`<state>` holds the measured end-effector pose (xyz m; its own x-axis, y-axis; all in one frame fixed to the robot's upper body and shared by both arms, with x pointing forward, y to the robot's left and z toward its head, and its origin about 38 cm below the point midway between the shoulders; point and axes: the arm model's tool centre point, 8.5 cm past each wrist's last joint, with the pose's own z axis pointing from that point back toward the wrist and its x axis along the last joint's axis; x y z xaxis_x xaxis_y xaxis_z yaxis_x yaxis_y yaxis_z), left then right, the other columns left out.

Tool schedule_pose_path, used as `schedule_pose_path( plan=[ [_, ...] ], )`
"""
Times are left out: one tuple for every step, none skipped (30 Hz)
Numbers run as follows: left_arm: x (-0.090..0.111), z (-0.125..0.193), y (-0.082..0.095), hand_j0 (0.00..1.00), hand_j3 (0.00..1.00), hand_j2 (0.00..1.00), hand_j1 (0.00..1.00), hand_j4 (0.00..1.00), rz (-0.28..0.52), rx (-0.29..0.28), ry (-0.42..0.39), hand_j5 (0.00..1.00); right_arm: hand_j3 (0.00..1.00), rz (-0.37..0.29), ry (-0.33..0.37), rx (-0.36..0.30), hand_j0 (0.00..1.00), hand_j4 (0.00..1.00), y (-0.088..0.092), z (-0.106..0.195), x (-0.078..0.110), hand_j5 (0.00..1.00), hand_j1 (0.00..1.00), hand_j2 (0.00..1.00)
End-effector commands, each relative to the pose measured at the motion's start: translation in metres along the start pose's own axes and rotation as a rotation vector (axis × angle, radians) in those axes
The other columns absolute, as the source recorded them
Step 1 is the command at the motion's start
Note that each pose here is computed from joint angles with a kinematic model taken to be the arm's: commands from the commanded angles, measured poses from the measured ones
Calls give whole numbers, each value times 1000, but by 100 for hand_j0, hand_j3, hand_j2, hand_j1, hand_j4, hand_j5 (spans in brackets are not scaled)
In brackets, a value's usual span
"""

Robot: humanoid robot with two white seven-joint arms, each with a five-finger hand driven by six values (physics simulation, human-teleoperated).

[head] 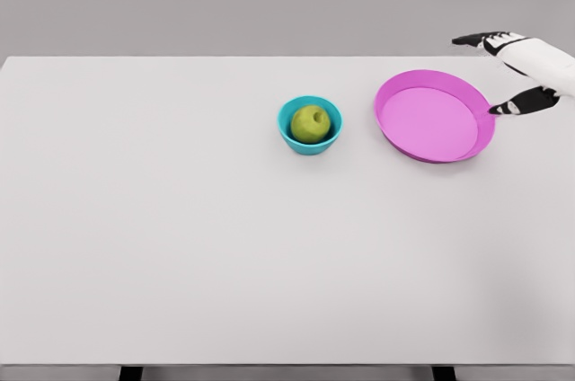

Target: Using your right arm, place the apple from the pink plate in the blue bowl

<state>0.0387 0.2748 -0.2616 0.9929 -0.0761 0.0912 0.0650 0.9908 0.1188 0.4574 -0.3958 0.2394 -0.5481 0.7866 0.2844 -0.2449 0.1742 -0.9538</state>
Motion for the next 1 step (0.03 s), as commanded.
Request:
schedule_pose_path(
  plan=[
    [0,0,0,100,100,100,100,100,0,0,0,100,100,-1,15,-46,100,100,-13,10,-4,100,100,100]
  ],
)
